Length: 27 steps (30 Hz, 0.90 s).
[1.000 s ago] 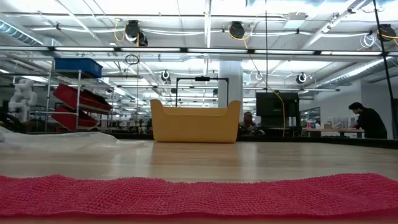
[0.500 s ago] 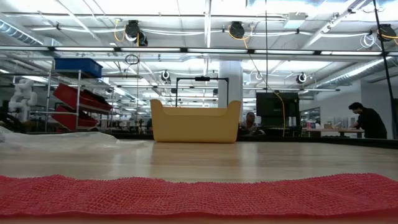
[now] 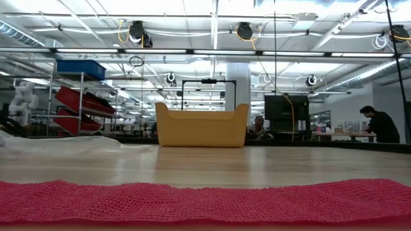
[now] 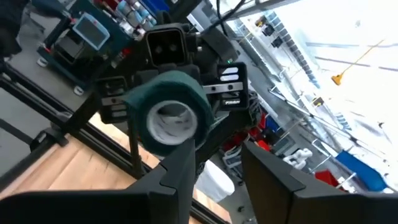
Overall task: Roll bandage
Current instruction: Roll the green bandage
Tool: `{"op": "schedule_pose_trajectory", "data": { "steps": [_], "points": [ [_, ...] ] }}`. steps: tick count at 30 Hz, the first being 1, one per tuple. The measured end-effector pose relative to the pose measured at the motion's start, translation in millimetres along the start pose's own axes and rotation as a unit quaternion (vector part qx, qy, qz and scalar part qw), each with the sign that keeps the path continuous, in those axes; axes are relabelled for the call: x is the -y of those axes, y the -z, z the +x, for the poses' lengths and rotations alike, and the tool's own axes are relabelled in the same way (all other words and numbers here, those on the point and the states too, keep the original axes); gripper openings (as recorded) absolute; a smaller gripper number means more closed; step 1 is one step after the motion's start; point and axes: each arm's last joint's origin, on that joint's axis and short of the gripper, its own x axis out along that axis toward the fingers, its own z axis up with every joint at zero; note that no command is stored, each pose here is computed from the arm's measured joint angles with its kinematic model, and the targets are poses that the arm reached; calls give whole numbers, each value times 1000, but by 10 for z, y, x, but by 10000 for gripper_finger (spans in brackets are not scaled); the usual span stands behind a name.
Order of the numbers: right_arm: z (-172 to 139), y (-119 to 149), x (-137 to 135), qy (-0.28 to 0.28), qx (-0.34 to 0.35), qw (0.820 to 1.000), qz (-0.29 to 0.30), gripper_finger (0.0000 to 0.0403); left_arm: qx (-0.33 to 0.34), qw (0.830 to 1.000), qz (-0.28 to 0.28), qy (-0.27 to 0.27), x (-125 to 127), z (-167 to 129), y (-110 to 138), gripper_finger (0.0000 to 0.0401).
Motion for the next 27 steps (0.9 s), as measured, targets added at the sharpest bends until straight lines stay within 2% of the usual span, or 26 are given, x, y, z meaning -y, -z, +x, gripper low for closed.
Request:
{"op": "schedule_pose_trajectory", "data": {
  "steps": [11,22,27],
  "points": [
    [88,46,6,-15,19,998,53,182,7,1000,-7,10,14,-5,-5,25],
    [197,111,41,-38,35,994,95,187,-18,1000,0,7,0,25,59,25],
    [269,183,53,-43,23,995,88,187,-18,1000,-1,6,5,18,49,25]
  ]
}}
